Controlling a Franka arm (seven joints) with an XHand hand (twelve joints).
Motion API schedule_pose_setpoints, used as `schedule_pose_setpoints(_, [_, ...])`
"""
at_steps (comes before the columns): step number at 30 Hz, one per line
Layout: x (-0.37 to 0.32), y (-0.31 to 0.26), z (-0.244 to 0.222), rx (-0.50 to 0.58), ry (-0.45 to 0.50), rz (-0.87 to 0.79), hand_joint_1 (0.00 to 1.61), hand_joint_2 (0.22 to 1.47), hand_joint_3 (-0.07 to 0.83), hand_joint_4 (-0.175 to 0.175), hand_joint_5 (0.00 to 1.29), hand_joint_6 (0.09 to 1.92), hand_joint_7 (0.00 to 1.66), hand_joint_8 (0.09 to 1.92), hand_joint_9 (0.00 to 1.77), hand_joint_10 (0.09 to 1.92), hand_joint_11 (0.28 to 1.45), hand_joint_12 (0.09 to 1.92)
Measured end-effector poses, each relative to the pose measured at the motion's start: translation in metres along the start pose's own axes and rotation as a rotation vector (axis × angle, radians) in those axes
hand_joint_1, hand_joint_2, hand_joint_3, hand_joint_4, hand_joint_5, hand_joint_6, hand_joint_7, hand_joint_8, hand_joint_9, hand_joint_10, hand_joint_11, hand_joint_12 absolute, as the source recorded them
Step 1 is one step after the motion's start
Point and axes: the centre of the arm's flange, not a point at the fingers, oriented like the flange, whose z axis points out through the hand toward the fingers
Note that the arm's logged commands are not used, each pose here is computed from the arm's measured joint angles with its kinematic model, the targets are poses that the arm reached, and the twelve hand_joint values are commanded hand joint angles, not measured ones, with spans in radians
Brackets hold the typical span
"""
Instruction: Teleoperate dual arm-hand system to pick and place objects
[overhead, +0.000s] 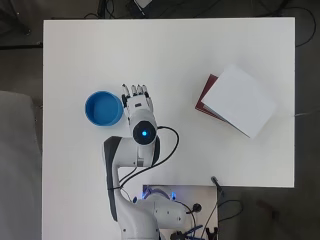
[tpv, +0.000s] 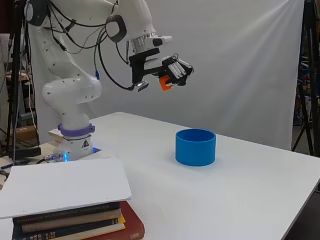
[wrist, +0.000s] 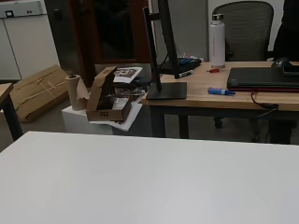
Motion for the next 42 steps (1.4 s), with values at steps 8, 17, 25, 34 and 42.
schedule_pose_setpoints(8, [0.035,-0.009,0.047,0.150,0.010,-0.095,0.84,1.30,0.004,0.175,0.63,1.52,0.83,1.87,1.22,1.92,0.96,1.90])
schedule_pose_setpoints(17, [0.088,-0.029,0.128,0.323,-0.035,-0.172,0.86,1.29,-0.003,0.175,0.65,1.48,0.76,1.92,1.17,1.92,0.93,1.92])
schedule_pose_setpoints(25, [0.107,-0.048,0.152,0.356,-0.042,-0.252,0.88,1.27,-0.002,0.165,0.68,1.44,0.86,1.92,1.27,1.92,1.04,1.92])
schedule_pose_setpoints(34, [0.122,-0.068,0.185,0.434,-0.066,-0.304,0.88,1.27,0.000,0.172,0.69,1.45,0.89,1.92,1.29,1.92,1.10,1.92])
schedule_pose_setpoints(42, [0.134,-0.088,0.201,0.434,-0.108,-0.319,0.07,0.97,-0.002,-0.068,0.04,0.09,0.07,0.09,0.23,0.10,0.43,0.09])
